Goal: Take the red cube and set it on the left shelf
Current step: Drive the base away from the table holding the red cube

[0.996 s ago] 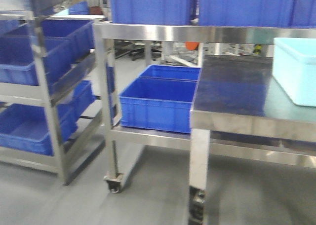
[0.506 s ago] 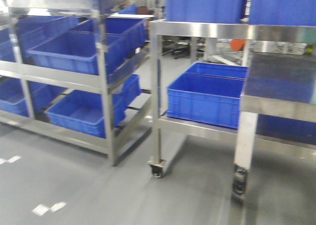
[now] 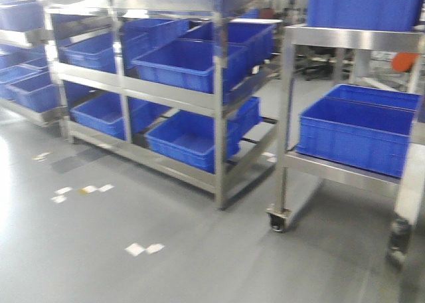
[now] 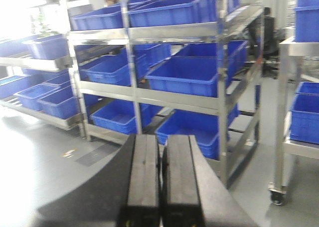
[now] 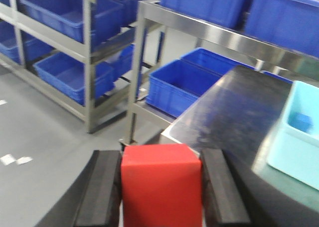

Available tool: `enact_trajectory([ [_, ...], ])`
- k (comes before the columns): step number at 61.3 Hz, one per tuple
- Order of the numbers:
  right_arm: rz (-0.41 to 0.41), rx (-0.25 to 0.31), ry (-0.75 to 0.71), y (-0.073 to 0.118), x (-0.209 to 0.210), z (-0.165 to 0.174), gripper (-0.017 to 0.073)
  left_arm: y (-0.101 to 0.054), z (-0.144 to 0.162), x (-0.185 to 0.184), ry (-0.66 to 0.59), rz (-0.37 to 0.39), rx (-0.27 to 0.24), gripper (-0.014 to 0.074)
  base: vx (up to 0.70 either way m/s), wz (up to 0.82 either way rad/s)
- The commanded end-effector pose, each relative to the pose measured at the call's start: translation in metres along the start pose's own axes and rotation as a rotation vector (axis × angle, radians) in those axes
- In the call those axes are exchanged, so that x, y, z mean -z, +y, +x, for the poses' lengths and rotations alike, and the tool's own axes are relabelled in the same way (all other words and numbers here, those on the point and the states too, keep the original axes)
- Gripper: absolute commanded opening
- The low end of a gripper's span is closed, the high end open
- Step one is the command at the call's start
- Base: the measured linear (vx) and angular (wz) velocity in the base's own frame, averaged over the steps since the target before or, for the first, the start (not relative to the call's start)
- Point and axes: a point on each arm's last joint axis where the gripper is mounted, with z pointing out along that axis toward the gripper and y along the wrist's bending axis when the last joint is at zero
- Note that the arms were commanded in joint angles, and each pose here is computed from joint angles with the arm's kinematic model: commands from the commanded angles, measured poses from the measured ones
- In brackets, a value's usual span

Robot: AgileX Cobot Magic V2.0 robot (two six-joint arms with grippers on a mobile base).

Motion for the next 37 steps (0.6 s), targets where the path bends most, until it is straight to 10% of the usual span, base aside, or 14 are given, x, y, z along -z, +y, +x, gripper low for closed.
enact_trajectory([
  [1,0.004,0.016,-0.106,-0.0013,0.0023,-0.0163,0.0052,0.0005,0.0005,-0.0009,-0.053,-0.008,0.004,0.0106,-0.13,0.52],
  [37,0.004,0.016,-0.106,-0.0013,0.0023,-0.0163,0.0052,0.0005,0.0005,-0.0009,-0.053,-0.008,0.004,0.0106,-0.13,0.4],
])
